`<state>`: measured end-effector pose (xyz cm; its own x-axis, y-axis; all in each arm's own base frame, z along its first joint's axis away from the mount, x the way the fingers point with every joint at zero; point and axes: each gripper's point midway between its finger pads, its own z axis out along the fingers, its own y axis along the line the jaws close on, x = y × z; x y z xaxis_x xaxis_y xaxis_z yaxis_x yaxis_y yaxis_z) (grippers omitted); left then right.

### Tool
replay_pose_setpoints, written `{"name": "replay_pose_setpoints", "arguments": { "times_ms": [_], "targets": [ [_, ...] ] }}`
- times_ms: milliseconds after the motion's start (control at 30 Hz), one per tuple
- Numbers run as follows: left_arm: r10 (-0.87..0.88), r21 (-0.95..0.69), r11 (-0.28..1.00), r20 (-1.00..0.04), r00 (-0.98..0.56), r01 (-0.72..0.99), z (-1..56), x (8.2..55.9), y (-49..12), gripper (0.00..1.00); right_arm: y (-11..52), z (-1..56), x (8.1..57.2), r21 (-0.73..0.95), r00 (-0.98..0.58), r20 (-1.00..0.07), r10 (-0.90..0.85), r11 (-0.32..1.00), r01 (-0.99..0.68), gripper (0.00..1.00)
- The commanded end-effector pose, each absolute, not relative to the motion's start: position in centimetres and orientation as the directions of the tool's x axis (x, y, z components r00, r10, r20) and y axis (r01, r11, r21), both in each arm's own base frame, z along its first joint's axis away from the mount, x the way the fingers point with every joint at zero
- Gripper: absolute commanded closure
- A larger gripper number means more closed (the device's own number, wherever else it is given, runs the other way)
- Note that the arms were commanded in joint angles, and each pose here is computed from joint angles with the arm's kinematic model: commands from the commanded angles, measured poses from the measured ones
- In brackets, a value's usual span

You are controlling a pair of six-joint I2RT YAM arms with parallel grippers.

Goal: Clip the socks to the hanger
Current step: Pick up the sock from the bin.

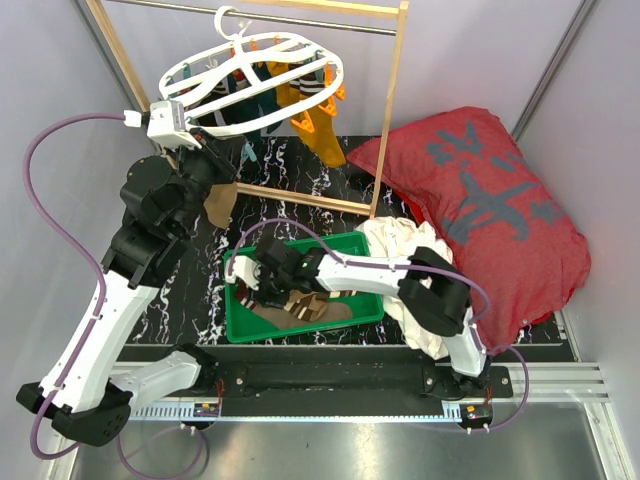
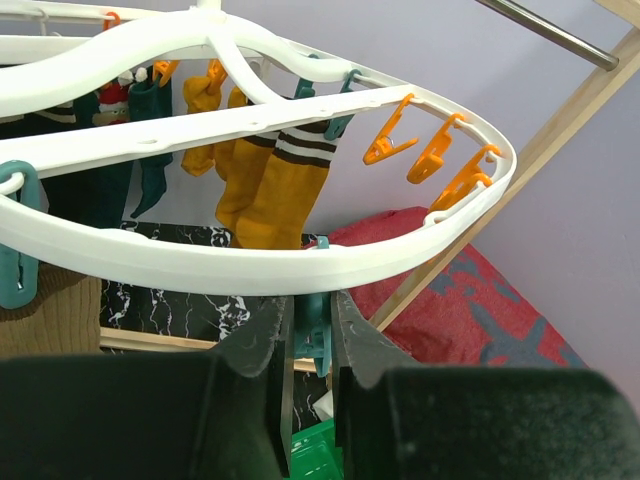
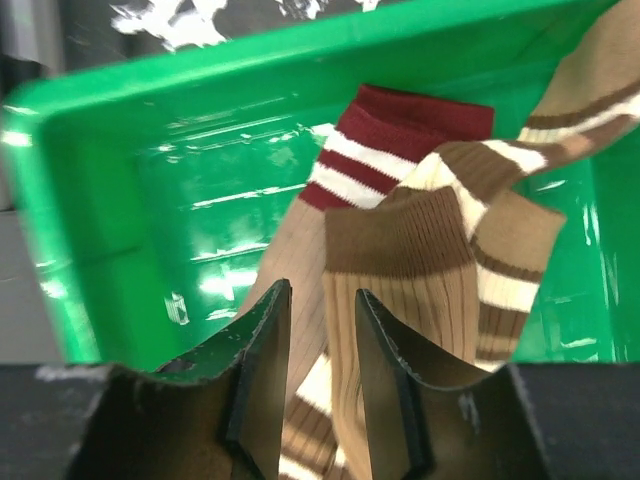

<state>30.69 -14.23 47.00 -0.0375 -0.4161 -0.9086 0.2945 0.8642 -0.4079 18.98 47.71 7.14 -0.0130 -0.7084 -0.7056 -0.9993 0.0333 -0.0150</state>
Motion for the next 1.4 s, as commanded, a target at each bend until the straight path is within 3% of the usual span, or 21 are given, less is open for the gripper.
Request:
{"name": "replay_pose_setpoints", "arguments": {
  "times_ms": [0, 300, 467, 833, 1100, 1233, 1367],
  "targets": [
    [-0.441, -0.415, 0.86, -0.897, 0.021, 0.296, 48.6, 30.5, -13.7, 0.89, 48.1, 5.4, 21.6, -0.143, 0.038, -0.648, -0.761, 0.072, -0.987, 0.6],
    [-0.44, -0.416, 0.861, -0.898, 0.018, 0.293, 48.4, 30.4, -13.6, 0.89, 48.2, 3.1, 22.8, -0.185, 0.03, -0.617, -0.786, 0.108, -0.977, 0.6],
    [-0.44, -0.416, 0.86, -0.898, 0.017, 0.296, 48.4, 30.4, -13.6, 0.89, 47.9, 4.7, 21.9, -0.147, 0.013, -0.646, -0.763, 0.107, -0.983, 0.76],
    [-0.448, -0.423, 0.852, -0.894, 0.012, 0.308, 48.6, 30.2, -13.8, 0.89, 49.7, 9.1, 21.7, -0.053, -0.074, -0.737, -0.672, 0.166, -0.985, 0.78],
    [-0.448, -0.424, 0.854, -0.894, 0.013, 0.301, 48.5, 30.1, -13.6, 0.89, 49.8, 8.0, 23.0, -0.059, -0.127, -0.731, -0.671, 0.247, -0.967, 1.0],
    [-0.449, -0.424, 0.854, -0.893, 0.014, 0.301, 48.6, 30.1, -13.6, 0.89, 49.3, 9.0, 22.3, -0.041, -0.13, -0.747, -0.652, 0.24, -0.97, 1.0],
    [-0.45, -0.423, 0.854, -0.893, 0.022, 0.303, 48.9, 30.0, -13.5, 0.89, 48.6, 13.5, 21.8, -0.036, -0.12, -0.811, -0.573, 0.254, -0.967, 1.0]
  ]
}}
